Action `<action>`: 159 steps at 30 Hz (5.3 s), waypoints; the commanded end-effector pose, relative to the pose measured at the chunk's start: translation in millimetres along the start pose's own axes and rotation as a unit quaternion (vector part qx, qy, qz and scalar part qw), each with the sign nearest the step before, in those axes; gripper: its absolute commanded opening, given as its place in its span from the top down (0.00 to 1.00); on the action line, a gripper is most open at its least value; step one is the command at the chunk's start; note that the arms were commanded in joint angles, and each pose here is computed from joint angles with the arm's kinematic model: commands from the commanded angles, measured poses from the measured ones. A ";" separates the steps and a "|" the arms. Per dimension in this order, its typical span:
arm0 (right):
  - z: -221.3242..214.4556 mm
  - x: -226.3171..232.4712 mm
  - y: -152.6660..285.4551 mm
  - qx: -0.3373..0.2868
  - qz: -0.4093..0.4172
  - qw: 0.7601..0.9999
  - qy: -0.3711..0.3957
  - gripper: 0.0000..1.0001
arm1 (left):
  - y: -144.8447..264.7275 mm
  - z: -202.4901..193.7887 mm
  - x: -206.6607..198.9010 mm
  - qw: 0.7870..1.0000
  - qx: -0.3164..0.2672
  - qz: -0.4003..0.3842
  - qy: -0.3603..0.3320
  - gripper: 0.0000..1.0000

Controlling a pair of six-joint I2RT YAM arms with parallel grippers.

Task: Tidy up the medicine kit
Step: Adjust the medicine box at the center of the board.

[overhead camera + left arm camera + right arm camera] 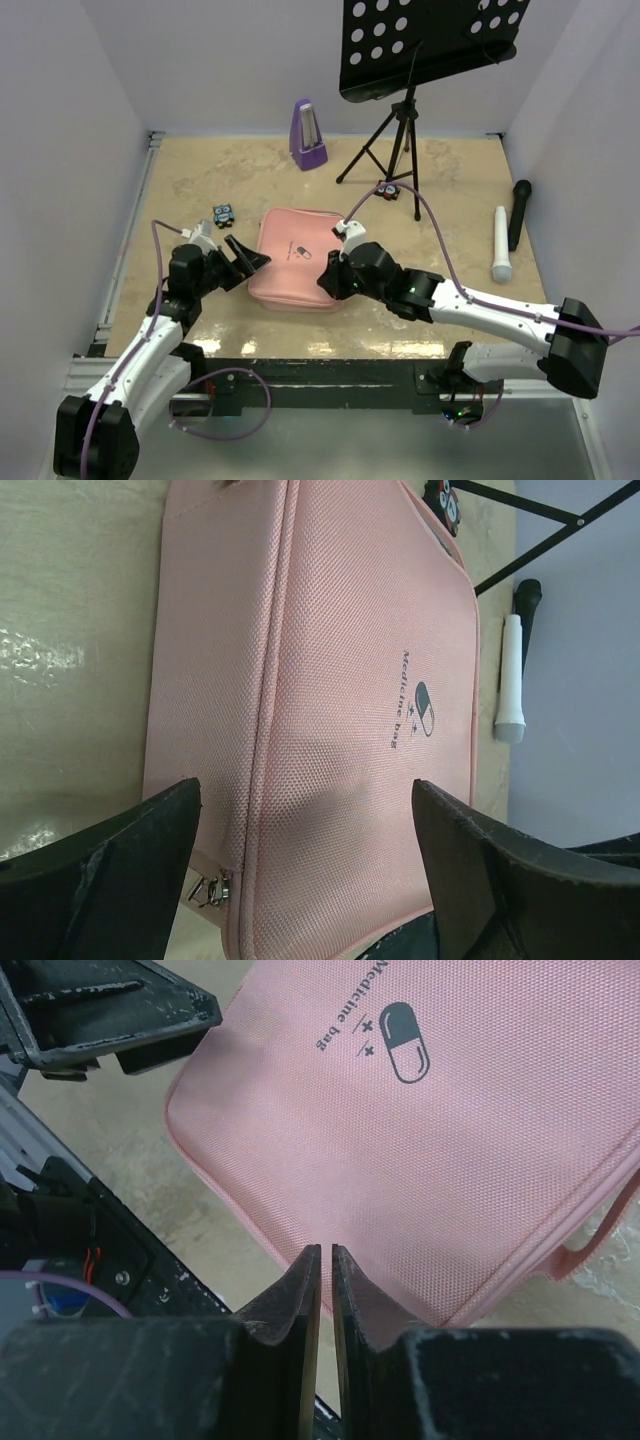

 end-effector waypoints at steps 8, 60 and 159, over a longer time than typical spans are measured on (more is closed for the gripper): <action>-29.5 -41.2 -32.6 0.017 -0.085 0.996 -0.033 0.86 | 0.9 9.6 -23.1 0.996 -0.030 -0.077 -0.025 0.12; 101.0 -131.4 -72.9 -0.079 -0.121 0.986 -0.083 0.52 | -38.9 106.8 -32.1 0.993 -0.088 -0.079 -0.012 0.09; 63.1 -69.2 19.9 -0.125 -0.089 0.988 -0.033 1.00 | 9.7 78.4 -6.0 0.992 -0.081 0.073 -0.059 0.16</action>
Point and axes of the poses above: each gripper's point midway between its finger pads, its own y axis back along the fingers, its own x axis along the line the jaws close on, z = x × y, the point moved 2 cm from there along y, back along the fingers, and after that the axes turned 11 degrees about -y, right-handed, at the moved point
